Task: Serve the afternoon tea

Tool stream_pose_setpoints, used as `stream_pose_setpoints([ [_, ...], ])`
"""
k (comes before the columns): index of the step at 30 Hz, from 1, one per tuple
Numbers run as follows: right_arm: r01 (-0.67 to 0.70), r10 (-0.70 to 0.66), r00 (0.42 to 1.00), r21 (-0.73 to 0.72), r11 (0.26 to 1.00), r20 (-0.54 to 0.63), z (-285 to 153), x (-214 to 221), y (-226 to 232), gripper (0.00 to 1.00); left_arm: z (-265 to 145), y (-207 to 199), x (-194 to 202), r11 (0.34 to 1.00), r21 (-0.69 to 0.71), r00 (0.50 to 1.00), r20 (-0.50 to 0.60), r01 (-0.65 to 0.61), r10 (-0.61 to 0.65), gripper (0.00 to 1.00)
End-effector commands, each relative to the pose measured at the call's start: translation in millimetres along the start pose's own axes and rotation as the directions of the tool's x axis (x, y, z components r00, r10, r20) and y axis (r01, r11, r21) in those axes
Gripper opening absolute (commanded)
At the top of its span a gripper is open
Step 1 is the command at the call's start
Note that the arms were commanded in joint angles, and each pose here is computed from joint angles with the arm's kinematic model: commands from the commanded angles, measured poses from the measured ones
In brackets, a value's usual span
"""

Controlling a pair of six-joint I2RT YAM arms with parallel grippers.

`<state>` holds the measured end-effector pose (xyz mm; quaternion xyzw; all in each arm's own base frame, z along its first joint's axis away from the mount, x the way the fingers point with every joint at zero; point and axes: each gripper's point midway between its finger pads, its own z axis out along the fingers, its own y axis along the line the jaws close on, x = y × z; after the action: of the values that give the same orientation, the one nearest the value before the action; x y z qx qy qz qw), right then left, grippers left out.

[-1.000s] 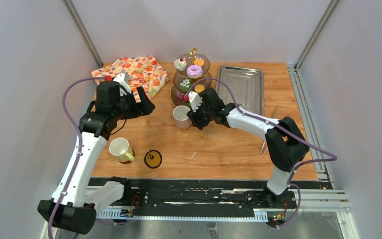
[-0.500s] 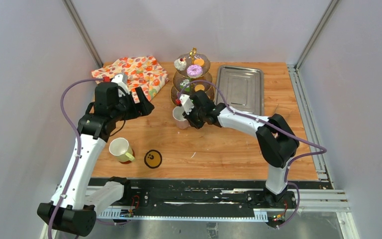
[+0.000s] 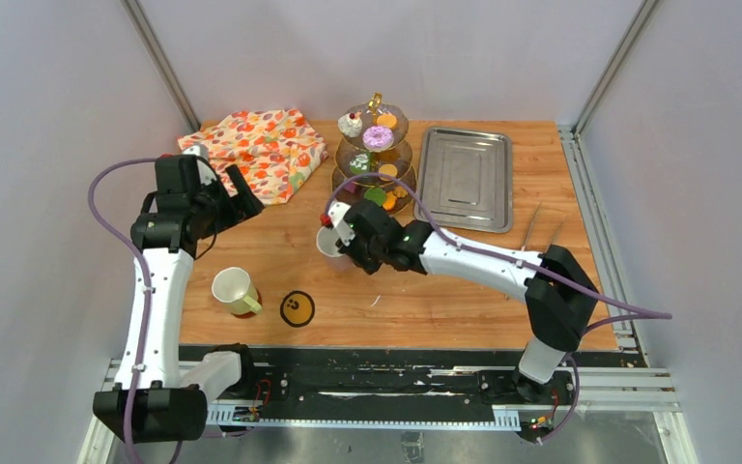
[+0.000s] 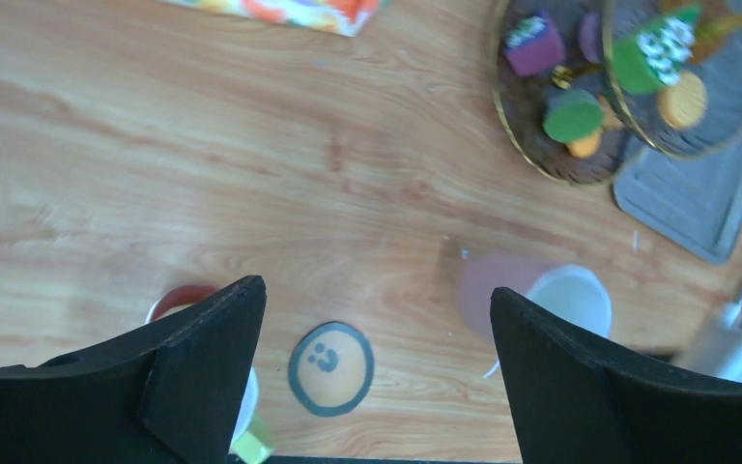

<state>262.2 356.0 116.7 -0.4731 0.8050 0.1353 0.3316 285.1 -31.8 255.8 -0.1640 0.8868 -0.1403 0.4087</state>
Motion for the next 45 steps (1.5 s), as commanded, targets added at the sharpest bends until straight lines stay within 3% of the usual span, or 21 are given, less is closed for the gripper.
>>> stream_pose_setpoints([
  [1,-0.061,0.063,0.991,-0.018,0.998,0.117,-14.2,-36.3,47.8,0.01,-7.5,33.1,0.1,0.991,-0.105,0.995,-0.031,0.088,-0.091,0.91],
  [10,0.038,-0.015,0.979,-0.108,0.993,0.205,-0.4,-51.5,119.1,0.01,-11.9,45.4,3.7,0.979,-0.132,0.987,0.009,0.158,-0.158,0.91],
  [16,0.083,-0.061,0.984,-0.132,0.988,0.167,13.1,-47.9,137.2,0.00,-8.1,42.4,7.1,0.980,-0.107,0.986,-0.004,0.166,-0.168,0.91],
  [45,0.159,-0.147,0.984,-0.129,0.979,0.097,36.6,-30.7,158.8,0.03,-7.4,41.2,11.2,0.981,-0.094,0.985,-0.013,0.167,-0.169,0.91],
])
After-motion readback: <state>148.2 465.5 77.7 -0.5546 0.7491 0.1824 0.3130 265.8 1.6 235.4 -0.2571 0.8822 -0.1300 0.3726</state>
